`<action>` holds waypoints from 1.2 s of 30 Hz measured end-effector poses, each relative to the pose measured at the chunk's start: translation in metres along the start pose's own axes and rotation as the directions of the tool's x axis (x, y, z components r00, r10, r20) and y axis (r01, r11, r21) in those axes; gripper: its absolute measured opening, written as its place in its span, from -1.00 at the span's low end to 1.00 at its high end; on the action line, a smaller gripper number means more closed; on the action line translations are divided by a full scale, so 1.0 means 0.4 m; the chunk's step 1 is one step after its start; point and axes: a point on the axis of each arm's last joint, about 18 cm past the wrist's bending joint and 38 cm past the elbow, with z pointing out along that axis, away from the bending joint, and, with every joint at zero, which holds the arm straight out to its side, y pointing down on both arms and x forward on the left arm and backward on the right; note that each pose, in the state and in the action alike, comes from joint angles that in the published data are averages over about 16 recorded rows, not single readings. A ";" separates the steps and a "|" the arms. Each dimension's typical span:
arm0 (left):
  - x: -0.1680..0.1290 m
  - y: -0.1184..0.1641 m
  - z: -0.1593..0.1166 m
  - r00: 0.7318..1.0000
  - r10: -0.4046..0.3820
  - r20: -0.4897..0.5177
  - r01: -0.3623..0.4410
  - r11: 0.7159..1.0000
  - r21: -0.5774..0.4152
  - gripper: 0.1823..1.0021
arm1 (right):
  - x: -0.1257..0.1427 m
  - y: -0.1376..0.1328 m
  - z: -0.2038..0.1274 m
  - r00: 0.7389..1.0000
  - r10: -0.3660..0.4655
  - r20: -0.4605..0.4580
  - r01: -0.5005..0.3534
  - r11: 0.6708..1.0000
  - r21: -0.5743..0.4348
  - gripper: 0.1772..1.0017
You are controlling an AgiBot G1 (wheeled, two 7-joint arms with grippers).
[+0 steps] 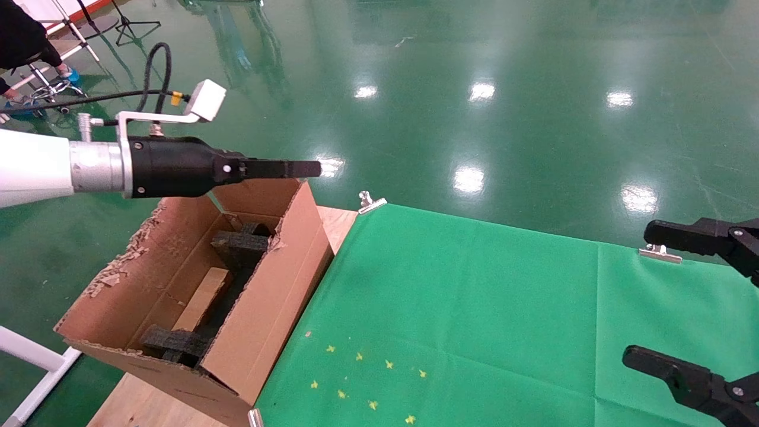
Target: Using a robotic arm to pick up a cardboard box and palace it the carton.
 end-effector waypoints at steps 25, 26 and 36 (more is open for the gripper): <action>0.263 0.071 0.036 0.841 0.414 -0.348 -0.361 0.909 0.209 1.00 | 0.000 0.000 0.000 1.000 0.000 0.000 0.000 1.000 0.000 1.00; 0.275 0.075 0.034 0.829 0.429 -0.359 -0.371 0.902 0.221 1.00 | 0.000 0.000 0.000 1.000 0.000 0.000 0.000 1.000 0.000 1.00; 0.401 0.124 0.004 0.678 0.578 -0.454 -0.452 0.815 0.362 1.00 | 0.000 0.000 0.000 1.000 0.000 0.000 0.000 1.000 0.000 1.00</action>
